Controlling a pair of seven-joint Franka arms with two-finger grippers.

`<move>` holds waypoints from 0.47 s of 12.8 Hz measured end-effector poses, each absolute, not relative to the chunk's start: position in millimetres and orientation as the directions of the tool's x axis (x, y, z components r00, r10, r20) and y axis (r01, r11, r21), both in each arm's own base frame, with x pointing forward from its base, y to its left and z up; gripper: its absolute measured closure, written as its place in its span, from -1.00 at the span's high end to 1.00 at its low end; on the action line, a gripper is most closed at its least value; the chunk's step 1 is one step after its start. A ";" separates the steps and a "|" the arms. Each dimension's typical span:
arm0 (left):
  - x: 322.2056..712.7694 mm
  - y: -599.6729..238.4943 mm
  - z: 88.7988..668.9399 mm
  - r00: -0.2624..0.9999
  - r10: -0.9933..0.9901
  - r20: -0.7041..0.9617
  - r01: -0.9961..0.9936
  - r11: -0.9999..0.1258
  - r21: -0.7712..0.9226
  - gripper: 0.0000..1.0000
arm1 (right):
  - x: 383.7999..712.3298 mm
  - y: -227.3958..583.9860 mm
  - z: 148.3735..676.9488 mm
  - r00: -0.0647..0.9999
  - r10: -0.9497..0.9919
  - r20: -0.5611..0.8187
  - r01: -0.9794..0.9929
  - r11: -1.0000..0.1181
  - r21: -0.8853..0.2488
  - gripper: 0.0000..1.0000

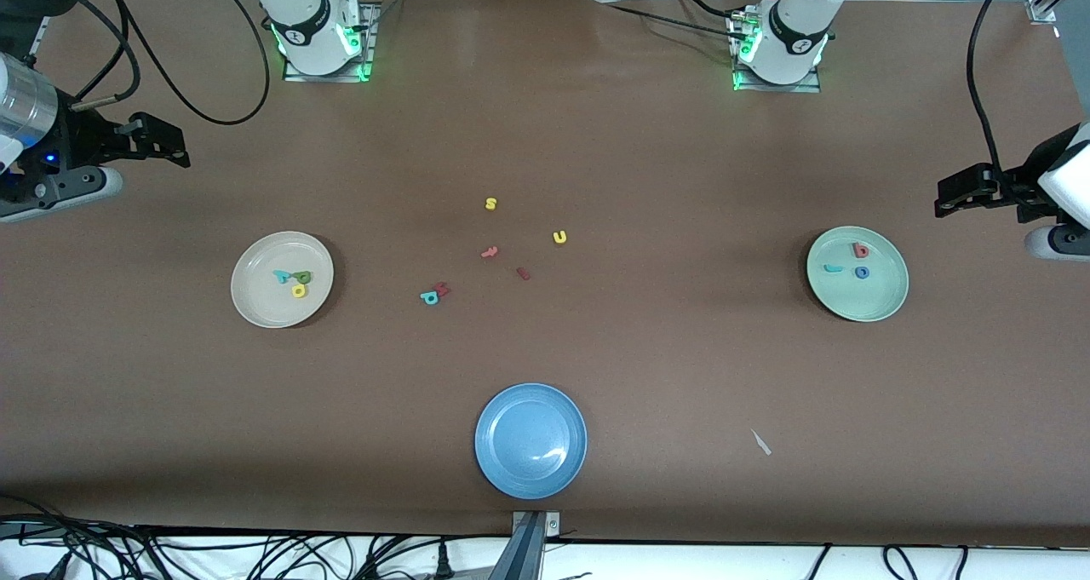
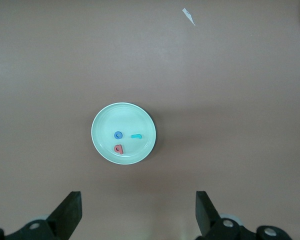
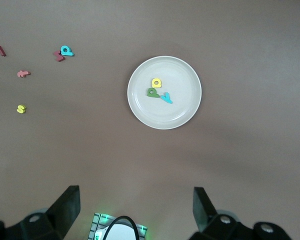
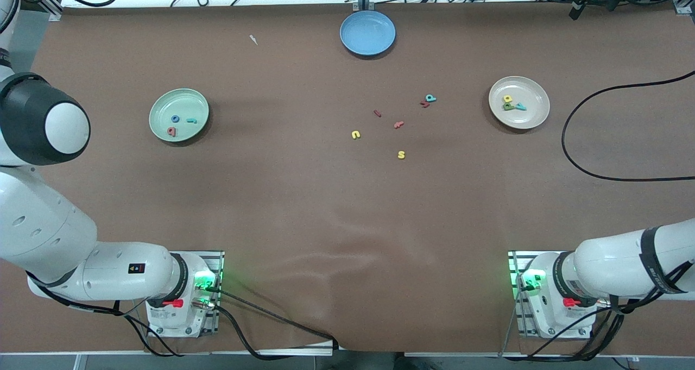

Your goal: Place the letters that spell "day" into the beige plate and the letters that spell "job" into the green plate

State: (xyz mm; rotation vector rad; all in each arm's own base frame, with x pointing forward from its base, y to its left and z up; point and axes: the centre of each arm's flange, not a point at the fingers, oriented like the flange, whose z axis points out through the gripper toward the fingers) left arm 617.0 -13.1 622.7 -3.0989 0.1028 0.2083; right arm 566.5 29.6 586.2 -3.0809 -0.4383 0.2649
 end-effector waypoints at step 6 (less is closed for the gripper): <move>616.9 -13.9 622.8 0.989 -0.065 -0.134 -0.070 -0.997 -0.030 1.00 | 567.4 13.3 589.5 0.970 0.179 -0.161 0.177 -0.984 -0.026 1.00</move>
